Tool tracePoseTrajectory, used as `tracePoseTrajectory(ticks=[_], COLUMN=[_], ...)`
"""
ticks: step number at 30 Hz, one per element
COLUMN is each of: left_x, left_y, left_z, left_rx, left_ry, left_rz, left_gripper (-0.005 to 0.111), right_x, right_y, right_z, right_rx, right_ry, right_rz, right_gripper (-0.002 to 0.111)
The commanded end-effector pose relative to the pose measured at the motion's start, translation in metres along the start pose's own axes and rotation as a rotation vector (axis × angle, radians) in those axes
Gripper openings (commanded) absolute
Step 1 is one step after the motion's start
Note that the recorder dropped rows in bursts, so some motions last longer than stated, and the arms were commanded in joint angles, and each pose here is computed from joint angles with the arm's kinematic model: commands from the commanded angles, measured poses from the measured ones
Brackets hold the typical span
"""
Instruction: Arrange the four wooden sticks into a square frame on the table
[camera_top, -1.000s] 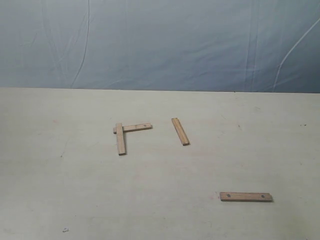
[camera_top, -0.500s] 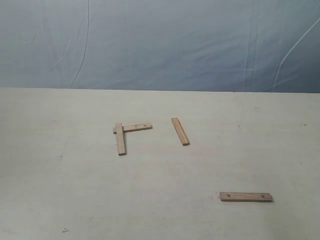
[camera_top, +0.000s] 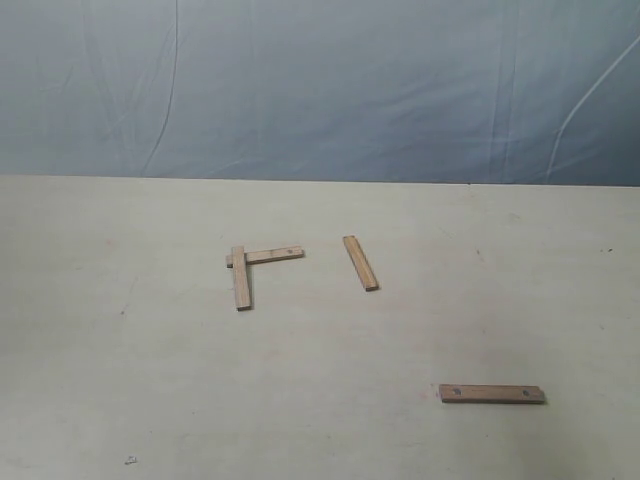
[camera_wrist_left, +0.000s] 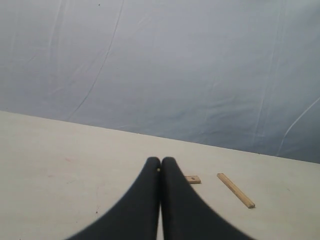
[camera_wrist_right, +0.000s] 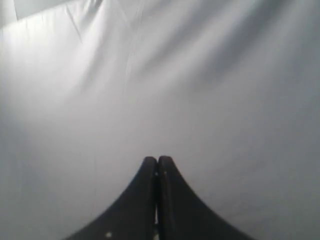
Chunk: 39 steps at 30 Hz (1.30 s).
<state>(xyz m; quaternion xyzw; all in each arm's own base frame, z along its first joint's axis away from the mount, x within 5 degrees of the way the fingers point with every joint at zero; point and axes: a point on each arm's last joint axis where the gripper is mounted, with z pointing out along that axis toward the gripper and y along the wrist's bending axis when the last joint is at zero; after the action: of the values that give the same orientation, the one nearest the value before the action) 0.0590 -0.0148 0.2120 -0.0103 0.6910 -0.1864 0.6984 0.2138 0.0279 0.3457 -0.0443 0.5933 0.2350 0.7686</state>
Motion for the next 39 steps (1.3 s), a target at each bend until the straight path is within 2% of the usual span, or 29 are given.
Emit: tracePoseTrajectory(ticks=[1, 3, 5, 8, 11, 12, 13, 14, 15, 16, 17, 18, 19, 20, 21, 23, 28, 34, 39], left_x=[0.0, 0.0, 0.0, 0.0, 0.0, -0.001, -0.001, -0.001, -0.002, -0.002, -0.003, -0.003, -0.004, -0.004, -0.004, -0.005, -0.006, -0.006, -0.006], left_y=[0.0, 0.0, 0.0, 0.0, 0.001, 0.002, 0.002, 0.004, 0.005, 0.007, 0.008, 0.01, 0.012, 0.013, 0.014, 0.014, 0.013, 0.013, 0.013], left_z=[-0.001, -0.001, -0.001, -0.001, -0.001, -0.001, -0.001, -0.001, -0.001, -0.001, -0.001, -0.001, -0.002, -0.002, -0.002, -0.003, -0.005, -0.005, -0.005], left_rx=[0.002, 0.002, 0.002, 0.002, -0.007, -0.024, -0.036, -0.063, -0.081, -0.113, -0.131, -0.168, -0.195, -0.212, -0.228, -0.233, -0.228, -0.228, -0.228], left_ry=[-0.016, -0.016, -0.016, -0.016, -0.018, -0.023, -0.026, -0.034, -0.039, -0.048, -0.053, -0.063, -0.071, -0.076, -0.082, -0.094, -0.113, -0.113, -0.113], left_rz=[0.002, 0.002, 0.002, 0.002, 0.002, 0.003, 0.004, 0.007, 0.008, 0.01, 0.011, 0.013, 0.014, 0.015, 0.016, 0.018, 0.021, 0.021, 0.021], left_gripper=[0.0, 0.0, 0.0, 0.0, 0.0, 0.0, 0.0, 0.0, 0.0, 0.0, 0.0, 0.0, 0.0, 0.0, 0.0, 0.0, 0.0, 0.0, 0.0], right_x=[0.044, 0.07, 0.094, 0.121, 0.144, 0.153, 0.156, 0.163, 0.166, 0.176, 0.18, 0.183, 0.189, 0.192, 0.201, 0.212, 0.257, 0.286, 0.307], right_y=[-0.022, -0.032, -0.034, -0.024, -0.006, 0.001, 0.004, 0.007, 0.007, 0.008, 0.011, 0.017, 0.022, 0.028, 0.036, 0.043, 0.052, 0.049, 0.041], right_z=[0.057, 0.08, 0.098, 0.116, 0.136, 0.144, 0.146, 0.151, 0.154, 0.158, 0.161, 0.169, 0.174, 0.177, 0.181, 0.186, 0.21, 0.235, 0.243], right_rx=[0.021, 0.123, 0.205, 0.242, 0.225, 0.267, 0.309, 0.416, 0.459, 0.476, 0.439, 0.337, 0.288, 0.265, 0.22, 0.176, 0.076, 0.074, 0.092], right_ry=[0.375, 0.549, 0.679, 0.761, 0.801, 0.818, 0.83, 0.887, 0.942, 1.111, 1.213, 1.365, 1.459, 1.482, 1.496, 1.485, 1.542, 1.553, 1.553], right_rz=[0.022, 0.0, -0.084, -0.152, -0.192, -0.241, -0.283, -0.371, -0.397, -0.367, -0.359, -0.343, -0.306, -0.272, -0.25, -0.245, -0.158, -0.161, -0.23], right_gripper=[-0.001, -0.001, -0.001, -0.001, -0.001, -0.001, 0.001, 0.008, 0.012, 0.018, 0.021, 0.025, 0.031, 0.036, 0.045, 0.051, 0.051, 0.051, 0.051])
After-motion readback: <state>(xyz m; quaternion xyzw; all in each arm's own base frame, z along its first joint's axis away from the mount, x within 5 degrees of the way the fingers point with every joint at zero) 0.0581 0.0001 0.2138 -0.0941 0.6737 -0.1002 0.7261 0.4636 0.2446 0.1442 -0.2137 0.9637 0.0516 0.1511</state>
